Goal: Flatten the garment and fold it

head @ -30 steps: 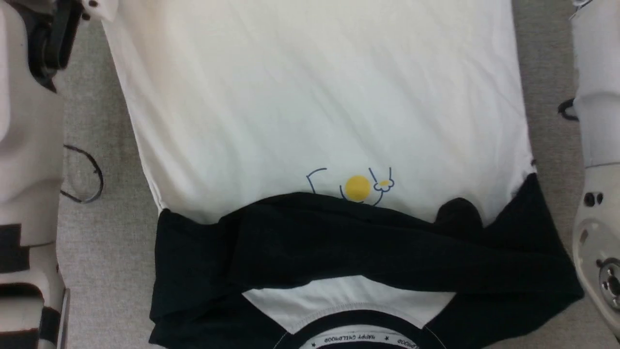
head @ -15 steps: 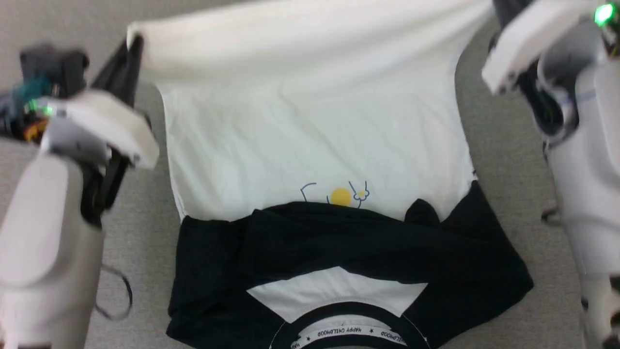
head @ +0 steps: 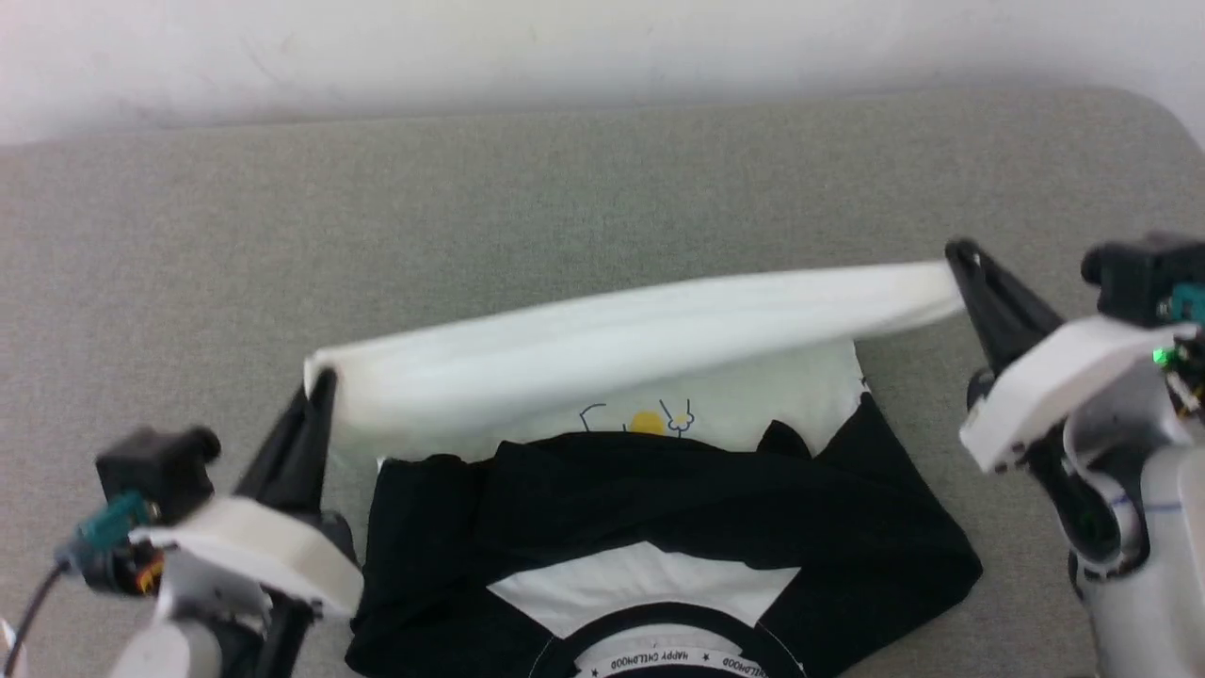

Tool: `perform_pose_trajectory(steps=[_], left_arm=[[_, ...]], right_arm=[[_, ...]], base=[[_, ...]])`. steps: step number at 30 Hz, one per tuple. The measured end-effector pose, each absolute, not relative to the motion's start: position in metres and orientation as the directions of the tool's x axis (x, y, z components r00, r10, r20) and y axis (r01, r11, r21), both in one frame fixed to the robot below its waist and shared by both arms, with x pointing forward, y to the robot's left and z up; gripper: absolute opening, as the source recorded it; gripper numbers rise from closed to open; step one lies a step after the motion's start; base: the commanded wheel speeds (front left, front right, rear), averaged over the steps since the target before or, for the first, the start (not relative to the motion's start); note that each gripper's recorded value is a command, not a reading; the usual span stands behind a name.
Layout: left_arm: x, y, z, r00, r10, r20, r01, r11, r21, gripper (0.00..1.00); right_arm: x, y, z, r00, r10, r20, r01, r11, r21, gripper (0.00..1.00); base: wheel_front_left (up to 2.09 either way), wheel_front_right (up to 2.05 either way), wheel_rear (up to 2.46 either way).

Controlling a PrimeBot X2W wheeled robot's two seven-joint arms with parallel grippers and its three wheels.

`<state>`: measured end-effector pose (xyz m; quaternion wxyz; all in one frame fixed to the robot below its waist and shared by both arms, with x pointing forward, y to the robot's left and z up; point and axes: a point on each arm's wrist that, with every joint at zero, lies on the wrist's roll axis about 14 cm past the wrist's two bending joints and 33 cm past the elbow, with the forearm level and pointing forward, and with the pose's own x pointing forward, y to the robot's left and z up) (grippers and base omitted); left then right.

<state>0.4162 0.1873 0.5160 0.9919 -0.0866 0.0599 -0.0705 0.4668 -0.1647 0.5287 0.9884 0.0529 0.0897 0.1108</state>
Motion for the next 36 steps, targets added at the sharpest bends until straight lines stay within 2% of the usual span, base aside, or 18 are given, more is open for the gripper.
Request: perform_pose_trajectory(steps=[11, 27, 28, 29, 30, 31, 33, 36], left_arm=[[0.346, 0.174, 0.469, 0.963, -0.137, -0.234, 0.069, 0.959, -0.276, 0.0], [0.292, 0.162, 0.395, 0.872, -0.187, -0.453, 0.083, 0.967, -0.24, 0.01], [0.291, 0.162, 0.393, 0.869, -0.187, -0.459, 0.081, 0.967, -0.24, 0.31], [0.289, 0.162, 0.391, 0.866, -0.186, -0.465, 0.078, 0.967, -0.241, 0.47], [0.288, 0.161, 0.39, 0.864, -0.185, -0.468, 0.076, 0.967, -0.242, 0.84], [0.287, 0.16, 0.389, 0.862, -0.185, -0.471, 0.073, 0.967, -0.246, 1.0], [0.285, 0.162, 0.387, 0.861, -0.179, -0.476, 0.066, 0.967, -0.245, 1.0], [0.287, 0.168, 0.394, 0.88, -0.151, -0.45, 0.047, 0.971, -0.234, 1.0]], right_arm=[[0.392, -0.177, 0.483, 0.933, 0.156, -0.324, -0.113, 0.983, 0.146, 0.0], [0.322, -0.181, 0.403, 0.8, 0.111, -0.59, -0.018, 0.987, 0.16, 0.0], [0.319, -0.18, 0.399, 0.789, 0.113, -0.604, -0.016, 0.986, 0.164, 0.11], [0.316, -0.179, 0.395, 0.777, 0.117, -0.618, -0.016, 0.986, 0.167, 0.34], [0.312, -0.178, 0.391, 0.763, 0.121, -0.635, -0.014, 0.985, 0.17, 1.0], [0.307, -0.178, 0.386, 0.743, 0.124, -0.657, -0.011, 0.985, 0.174, 1.0], [0.295, -0.178, 0.377, 0.708, 0.126, -0.694, 0.001, 0.984, 0.179, 1.0], [0.29, -0.182, 0.378, 0.709, 0.116, -0.696, 0.011, 0.984, 0.175, 1.0]], base=[[0.0, 0.0, 0.0], [0.0, 0.0, 0.0], [0.0, 0.0, 0.0], [0.0, 0.0, 0.0], [0.0, 0.0, 0.0], [0.0, 0.0, 0.0], [0.0, 0.0, 0.0], [0.0, 0.0, 0.0]])
